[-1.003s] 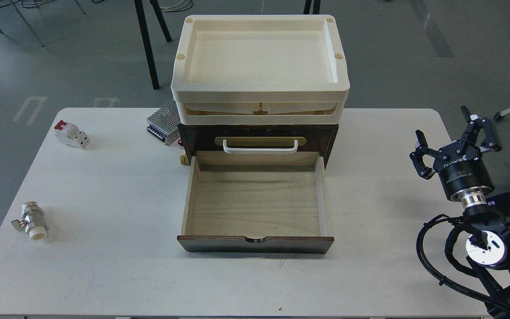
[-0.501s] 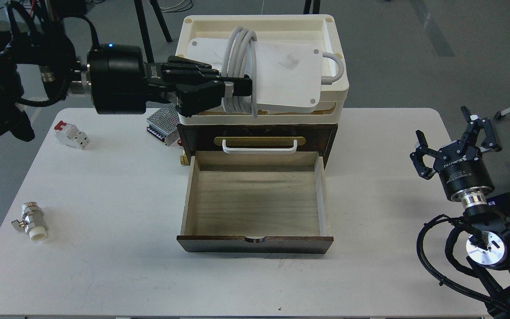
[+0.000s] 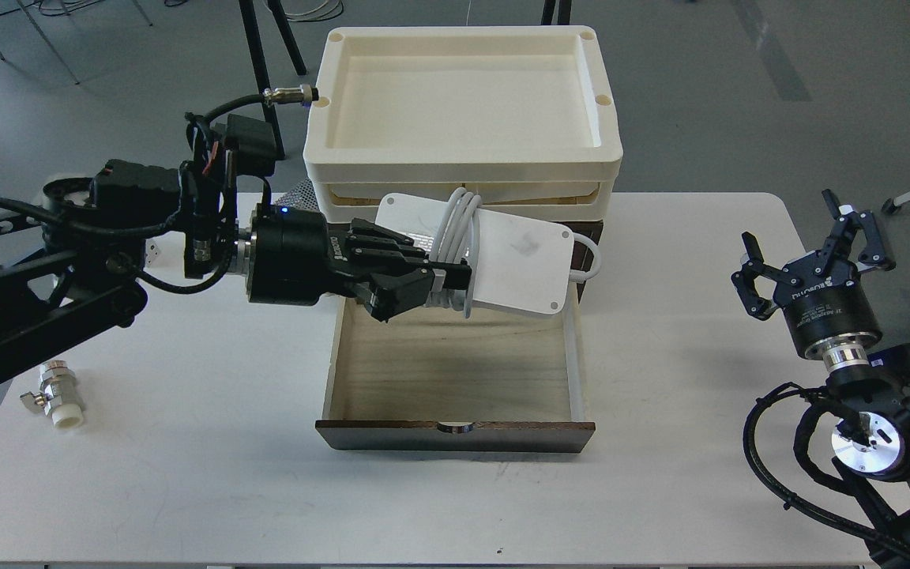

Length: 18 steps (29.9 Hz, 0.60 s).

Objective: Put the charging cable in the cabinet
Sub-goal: 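Carry the cable with the left gripper over the open drawer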

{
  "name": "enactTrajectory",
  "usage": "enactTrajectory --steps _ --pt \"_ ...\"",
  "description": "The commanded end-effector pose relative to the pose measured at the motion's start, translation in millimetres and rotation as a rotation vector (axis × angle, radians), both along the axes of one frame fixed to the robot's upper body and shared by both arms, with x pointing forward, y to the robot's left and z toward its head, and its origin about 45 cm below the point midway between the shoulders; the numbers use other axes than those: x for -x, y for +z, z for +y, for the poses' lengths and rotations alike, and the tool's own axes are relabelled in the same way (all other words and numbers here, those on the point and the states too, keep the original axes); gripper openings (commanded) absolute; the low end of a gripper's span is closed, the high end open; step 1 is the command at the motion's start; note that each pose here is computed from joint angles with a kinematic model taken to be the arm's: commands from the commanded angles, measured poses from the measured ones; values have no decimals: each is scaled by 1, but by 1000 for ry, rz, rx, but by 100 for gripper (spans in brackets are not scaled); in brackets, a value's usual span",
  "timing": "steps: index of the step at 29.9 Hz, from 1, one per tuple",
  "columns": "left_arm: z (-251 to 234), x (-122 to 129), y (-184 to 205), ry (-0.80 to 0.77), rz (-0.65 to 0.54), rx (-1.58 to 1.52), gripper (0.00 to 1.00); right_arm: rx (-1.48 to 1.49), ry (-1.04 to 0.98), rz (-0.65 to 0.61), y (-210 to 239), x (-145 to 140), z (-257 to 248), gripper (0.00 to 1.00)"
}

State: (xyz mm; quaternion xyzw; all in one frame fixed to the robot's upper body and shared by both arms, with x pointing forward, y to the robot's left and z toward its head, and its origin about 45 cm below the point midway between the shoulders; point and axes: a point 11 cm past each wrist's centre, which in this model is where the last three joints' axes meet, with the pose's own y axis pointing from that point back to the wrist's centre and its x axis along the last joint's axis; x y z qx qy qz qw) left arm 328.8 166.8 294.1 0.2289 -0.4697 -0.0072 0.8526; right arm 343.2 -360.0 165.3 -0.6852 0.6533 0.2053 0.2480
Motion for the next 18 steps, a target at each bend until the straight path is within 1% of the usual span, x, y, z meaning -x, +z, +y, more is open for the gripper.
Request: enactTrajectory --steps 1,7,11,18 --pt "5 0 -22 36 34 9 2 0 0 0 0 0 0 100" --pt "-1 8 -45 57 69 62 2 0 0 0 0 0 0 99" --pt "0 10 -71 98 113 72 2 0 0 0 0 0 0 100" --pt "9 3 -105 172 136 50 2 0 0 0 0 0 0 99"
